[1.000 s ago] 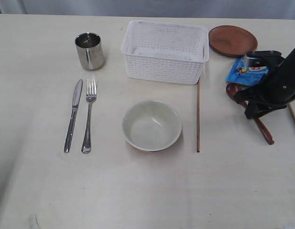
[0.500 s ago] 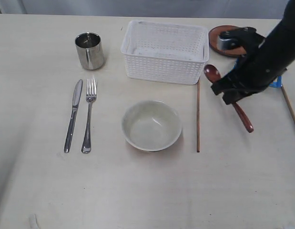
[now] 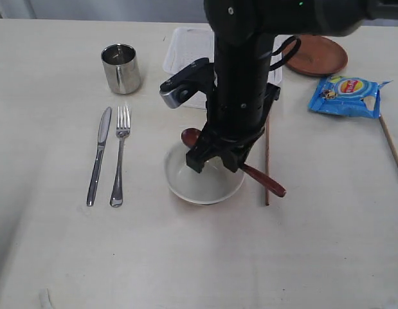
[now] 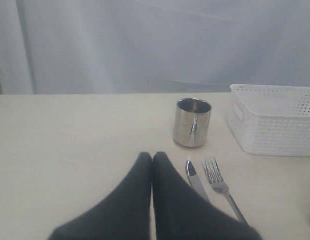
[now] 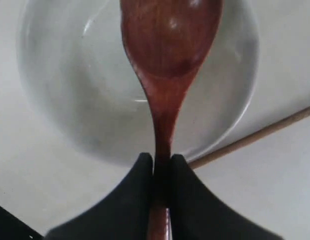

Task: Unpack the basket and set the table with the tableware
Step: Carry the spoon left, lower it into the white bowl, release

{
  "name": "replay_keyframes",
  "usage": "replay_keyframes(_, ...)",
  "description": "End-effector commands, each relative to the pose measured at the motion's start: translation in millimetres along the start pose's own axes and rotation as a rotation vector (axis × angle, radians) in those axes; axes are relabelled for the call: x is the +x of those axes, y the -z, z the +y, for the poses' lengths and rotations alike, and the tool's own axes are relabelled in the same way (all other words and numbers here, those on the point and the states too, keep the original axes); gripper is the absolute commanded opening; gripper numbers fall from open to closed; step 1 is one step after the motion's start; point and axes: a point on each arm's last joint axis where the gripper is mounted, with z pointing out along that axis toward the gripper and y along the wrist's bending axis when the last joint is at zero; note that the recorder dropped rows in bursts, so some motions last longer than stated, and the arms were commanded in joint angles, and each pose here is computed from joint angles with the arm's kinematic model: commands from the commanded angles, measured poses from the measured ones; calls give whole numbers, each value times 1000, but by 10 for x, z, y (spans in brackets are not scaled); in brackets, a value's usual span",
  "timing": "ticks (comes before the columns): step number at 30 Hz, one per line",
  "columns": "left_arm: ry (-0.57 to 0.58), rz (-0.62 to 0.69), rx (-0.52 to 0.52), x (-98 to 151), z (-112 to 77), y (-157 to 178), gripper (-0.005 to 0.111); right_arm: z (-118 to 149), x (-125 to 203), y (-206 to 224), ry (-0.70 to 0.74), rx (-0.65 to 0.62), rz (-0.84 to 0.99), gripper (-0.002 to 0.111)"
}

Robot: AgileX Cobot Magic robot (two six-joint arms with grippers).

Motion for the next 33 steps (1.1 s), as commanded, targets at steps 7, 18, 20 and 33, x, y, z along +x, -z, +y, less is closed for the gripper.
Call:
replay_keyframes(7, 5, -11, 3, -2, -2, 1, 0, -31, -139, -198, -17, 7, 49, 0)
replay_keyframes(18, 5, -11, 3, -2, -2, 1, 0, 36, -104, -33, -48, -52, -6, 0)
replay_keyframes(20, 5, -11, 3, -2, -2, 1, 0, 42, -102, -25, -51, -58, -9, 6)
replay_keyframes(33, 3, -11, 2, -2, -1, 1, 0, -44, -42, 118, -60, 51, -37, 37)
